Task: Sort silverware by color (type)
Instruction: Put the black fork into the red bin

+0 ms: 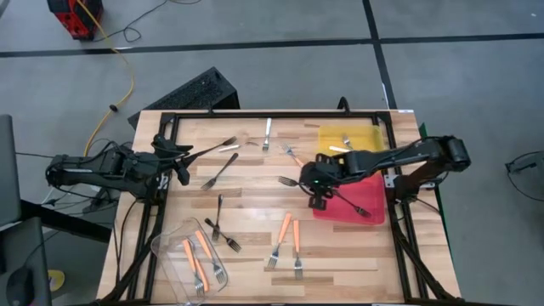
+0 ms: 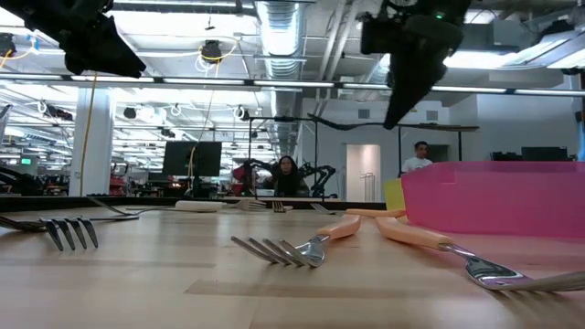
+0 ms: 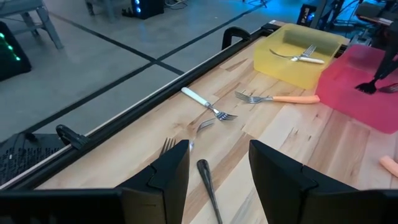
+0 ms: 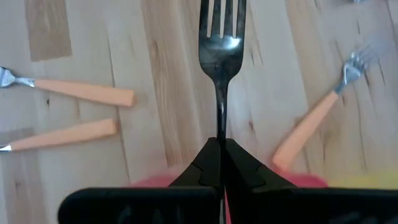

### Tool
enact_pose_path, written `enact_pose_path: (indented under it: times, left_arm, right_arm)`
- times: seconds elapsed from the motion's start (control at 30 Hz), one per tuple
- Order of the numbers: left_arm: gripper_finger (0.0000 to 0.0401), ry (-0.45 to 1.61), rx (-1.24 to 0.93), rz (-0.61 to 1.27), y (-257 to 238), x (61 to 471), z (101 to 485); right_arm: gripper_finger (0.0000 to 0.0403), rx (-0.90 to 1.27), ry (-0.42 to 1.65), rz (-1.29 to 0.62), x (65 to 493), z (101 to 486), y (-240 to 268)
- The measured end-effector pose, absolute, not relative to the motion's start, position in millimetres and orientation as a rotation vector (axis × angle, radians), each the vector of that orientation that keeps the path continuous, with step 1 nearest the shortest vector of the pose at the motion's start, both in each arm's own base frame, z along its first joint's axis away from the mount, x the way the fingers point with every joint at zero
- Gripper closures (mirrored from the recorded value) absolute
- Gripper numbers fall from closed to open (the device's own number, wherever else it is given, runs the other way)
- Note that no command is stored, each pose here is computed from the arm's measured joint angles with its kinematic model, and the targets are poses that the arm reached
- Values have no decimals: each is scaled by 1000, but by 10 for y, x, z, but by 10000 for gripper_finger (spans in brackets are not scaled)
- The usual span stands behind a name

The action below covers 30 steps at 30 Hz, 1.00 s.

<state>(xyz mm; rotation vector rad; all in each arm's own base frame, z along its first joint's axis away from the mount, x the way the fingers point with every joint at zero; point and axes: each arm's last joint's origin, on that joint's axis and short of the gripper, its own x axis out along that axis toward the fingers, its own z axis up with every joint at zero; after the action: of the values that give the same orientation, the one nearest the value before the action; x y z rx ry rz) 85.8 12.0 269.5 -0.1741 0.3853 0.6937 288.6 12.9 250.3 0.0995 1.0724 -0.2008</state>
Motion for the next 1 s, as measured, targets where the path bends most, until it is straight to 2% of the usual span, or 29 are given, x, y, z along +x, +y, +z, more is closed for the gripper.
enact_pose_path:
  times: [0.43,1.0]
  left_arm:
    - [250,388,-173,695,120,856,2691]
    - [250,392,-171,695,120,855,2687]
  right_arm:
    - [378,249,1070,-347,2241,2388,99]
    - [378,375,1172,-508,1728,2150,304]
